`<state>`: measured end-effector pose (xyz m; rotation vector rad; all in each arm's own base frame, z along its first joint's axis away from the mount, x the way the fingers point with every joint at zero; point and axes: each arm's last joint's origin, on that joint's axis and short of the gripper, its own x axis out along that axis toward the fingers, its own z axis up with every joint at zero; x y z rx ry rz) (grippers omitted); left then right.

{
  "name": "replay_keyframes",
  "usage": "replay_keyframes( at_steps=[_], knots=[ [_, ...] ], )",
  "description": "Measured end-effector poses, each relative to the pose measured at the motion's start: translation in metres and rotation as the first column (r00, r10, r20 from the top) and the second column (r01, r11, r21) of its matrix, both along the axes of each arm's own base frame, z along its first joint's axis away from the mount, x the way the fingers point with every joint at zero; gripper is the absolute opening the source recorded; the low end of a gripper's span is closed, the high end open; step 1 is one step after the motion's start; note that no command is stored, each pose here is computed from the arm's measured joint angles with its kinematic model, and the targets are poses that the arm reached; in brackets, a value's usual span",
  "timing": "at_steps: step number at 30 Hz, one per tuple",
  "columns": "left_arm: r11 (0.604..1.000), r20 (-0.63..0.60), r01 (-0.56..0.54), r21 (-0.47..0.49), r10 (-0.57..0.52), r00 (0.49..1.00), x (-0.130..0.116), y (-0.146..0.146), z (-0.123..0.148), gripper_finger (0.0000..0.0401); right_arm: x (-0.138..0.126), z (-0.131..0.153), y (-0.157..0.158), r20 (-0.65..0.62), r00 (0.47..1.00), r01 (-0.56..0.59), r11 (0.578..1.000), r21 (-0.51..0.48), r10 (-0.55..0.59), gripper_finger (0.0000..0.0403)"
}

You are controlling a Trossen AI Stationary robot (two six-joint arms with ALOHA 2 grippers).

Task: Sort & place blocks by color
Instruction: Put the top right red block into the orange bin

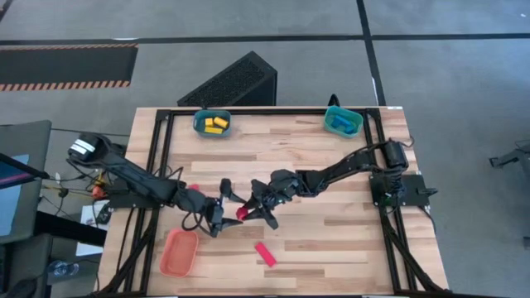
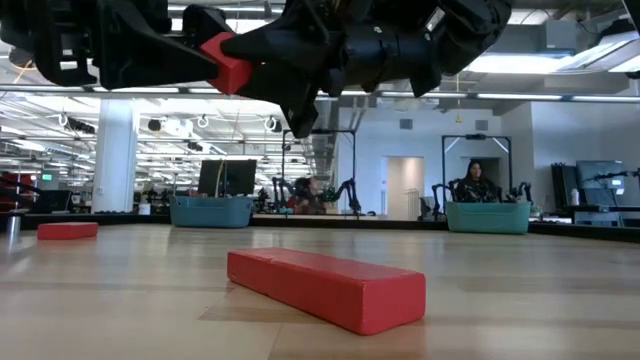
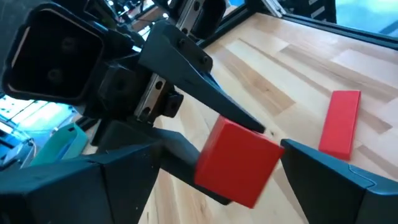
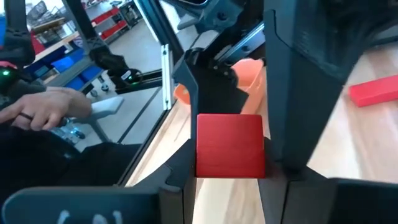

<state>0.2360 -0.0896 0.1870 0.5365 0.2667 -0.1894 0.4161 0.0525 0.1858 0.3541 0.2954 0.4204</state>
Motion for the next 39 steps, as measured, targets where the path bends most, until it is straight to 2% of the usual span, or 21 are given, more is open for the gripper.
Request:
replay_keyframes(
  at_steps=[4,7,15,19,22,27,30,33,36,39],
  knots=[
    [0.999,-0.017,0.004,0.041,-0.003,1.0,0.006,-0.002,-0.005,0.0318,-0.001,-0.003,0.003,-0.02,1.0,0.004,1.0,-0.002,-0.004,0.0126],
    [0.997,-0.025,0.014,0.072,-0.012,1.0,0.008,-0.003,-0.007,0.0297,-0.001,-0.004,0.004,-0.029,1.0,0.003,1.0,-0.003,-0.003,0.0127],
    [0.99,-0.025,0.078,0.117,-0.075,0.997,0.008,-0.005,-0.007,0.0211,-0.001,-0.004,0.003,-0.044,0.997,0.058,0.998,0.009,-0.057,0.0127],
    [0.991,-0.013,0.06,0.121,-0.058,0.998,0.009,-0.003,-0.006,0.0163,0.001,-0.001,0.001,-0.025,0.994,0.102,0.995,0.006,-0.102,0.0128],
    [0.987,-0.005,0.058,0.147,-0.058,0.998,0.009,-0.004,-0.005,0.0122,0.001,-0.001,0.001,-0.046,0.99,0.138,0.99,0.041,-0.136,0.0136],
    [0.986,-0.009,-0.063,0.151,0.065,0.998,0.006,0.0,-0.003,0.0111,0.001,-0.001,-0.002,-0.059,0.984,0.17,0.984,0.05,-0.167,0.0191],
    [0.987,-0.035,-0.106,0.119,0.111,0.993,-0.001,0.004,0.002,0.0109,0.002,0.0,-0.003,-0.032,0.983,0.183,0.983,0.031,-0.182,0.0221],
    [0.978,-0.065,-0.195,0.066,0.2,0.978,-0.012,0.007,0.009,0.0109,0.003,0.001,-0.009,-0.008,0.98,0.2,0.98,0.012,-0.2,0.0229],
    [0.941,-0.1,-0.337,0.022,0.337,0.936,-0.028,0.011,0.014,0.011,0.003,-0.001,-0.02,-0.029,0.969,0.244,0.97,0.0,-0.243,0.0227],
    [0.877,-0.179,-0.464,-0.124,0.441,0.88,-0.048,0.014,0.017,0.0109,0.002,-0.007,-0.027,-0.082,0.951,0.295,0.955,-0.03,-0.297,0.022]
  ],
)
